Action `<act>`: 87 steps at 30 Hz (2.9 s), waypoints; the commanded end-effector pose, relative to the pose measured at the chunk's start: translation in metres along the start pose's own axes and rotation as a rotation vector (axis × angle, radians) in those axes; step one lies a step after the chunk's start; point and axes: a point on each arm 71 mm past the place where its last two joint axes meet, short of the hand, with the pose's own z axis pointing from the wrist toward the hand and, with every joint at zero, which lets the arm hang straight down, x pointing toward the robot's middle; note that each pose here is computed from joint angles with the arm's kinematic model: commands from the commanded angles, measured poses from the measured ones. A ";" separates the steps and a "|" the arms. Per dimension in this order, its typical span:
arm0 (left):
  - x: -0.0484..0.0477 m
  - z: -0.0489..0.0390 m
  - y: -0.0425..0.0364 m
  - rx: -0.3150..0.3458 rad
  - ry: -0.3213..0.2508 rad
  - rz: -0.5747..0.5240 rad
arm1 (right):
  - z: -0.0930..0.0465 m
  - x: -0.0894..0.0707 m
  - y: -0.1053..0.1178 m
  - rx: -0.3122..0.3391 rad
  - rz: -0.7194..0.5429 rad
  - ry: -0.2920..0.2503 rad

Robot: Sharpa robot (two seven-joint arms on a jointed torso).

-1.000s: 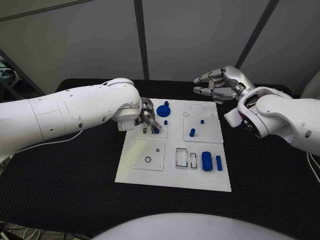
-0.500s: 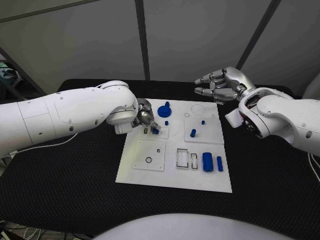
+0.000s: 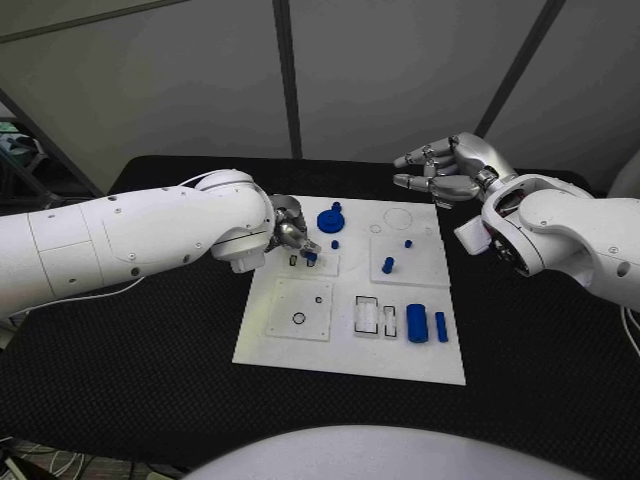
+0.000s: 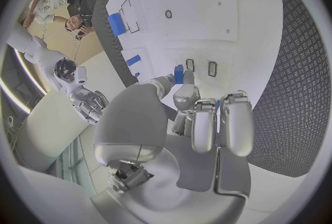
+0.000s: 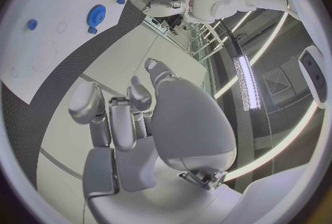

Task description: Assemble the parts on the task board

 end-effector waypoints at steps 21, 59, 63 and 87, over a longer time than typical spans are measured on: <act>0.0060 0.0044 -0.0009 -0.028 -0.055 0.100 | 0.000 0.001 0.002 -0.004 0.006 0.013; 0.0098 0.0057 0.0007 -0.057 -0.001 0.139 | 0.000 0.002 0.002 -0.004 0.007 0.023; 0.0099 0.0062 0.0013 -0.062 0.007 0.132 | 0.000 0.003 0.002 -0.004 0.008 0.024; 0.0081 0.0112 0.0000 -0.078 0.009 0.125 | 0.000 0.003 0.003 -0.004 0.008 0.024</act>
